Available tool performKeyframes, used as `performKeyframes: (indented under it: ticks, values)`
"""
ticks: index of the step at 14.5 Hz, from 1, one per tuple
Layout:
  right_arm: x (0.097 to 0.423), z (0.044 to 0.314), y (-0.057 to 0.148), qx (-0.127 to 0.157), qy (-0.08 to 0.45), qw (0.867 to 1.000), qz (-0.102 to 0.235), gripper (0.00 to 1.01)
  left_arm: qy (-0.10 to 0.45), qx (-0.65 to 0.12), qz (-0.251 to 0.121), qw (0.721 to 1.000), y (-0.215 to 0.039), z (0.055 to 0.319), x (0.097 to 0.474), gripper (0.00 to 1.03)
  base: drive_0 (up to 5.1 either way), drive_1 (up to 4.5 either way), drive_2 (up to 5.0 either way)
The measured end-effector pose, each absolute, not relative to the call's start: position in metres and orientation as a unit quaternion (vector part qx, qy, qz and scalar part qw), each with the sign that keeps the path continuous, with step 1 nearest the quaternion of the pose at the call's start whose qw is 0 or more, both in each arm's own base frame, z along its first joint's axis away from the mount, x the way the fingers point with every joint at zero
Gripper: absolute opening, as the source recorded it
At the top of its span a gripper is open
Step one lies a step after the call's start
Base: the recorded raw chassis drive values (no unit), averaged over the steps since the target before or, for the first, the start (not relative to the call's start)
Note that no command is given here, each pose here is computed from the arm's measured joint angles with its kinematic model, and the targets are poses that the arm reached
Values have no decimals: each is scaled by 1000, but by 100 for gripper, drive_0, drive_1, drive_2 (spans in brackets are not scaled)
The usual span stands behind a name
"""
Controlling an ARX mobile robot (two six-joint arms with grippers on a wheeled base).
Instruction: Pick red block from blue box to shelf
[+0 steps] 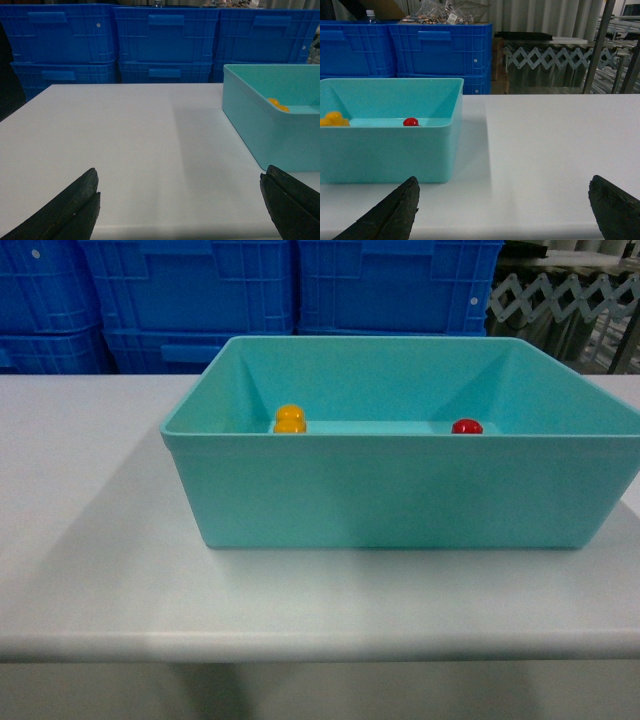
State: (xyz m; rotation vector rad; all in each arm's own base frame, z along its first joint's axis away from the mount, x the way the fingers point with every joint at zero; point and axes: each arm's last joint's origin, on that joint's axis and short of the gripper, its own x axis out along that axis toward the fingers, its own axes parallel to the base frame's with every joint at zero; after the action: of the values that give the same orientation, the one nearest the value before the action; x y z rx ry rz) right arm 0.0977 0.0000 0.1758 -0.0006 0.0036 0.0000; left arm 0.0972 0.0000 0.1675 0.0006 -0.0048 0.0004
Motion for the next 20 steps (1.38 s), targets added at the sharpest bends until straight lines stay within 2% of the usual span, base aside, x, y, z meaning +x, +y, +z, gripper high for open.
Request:
performKeyframes:
  ticks: [20]
  values:
    - [98, 176, 0, 0, 2, 1000, 0, 98, -2, 0, 0, 1000, 0, 167, 97, 98, 0, 0, 0]
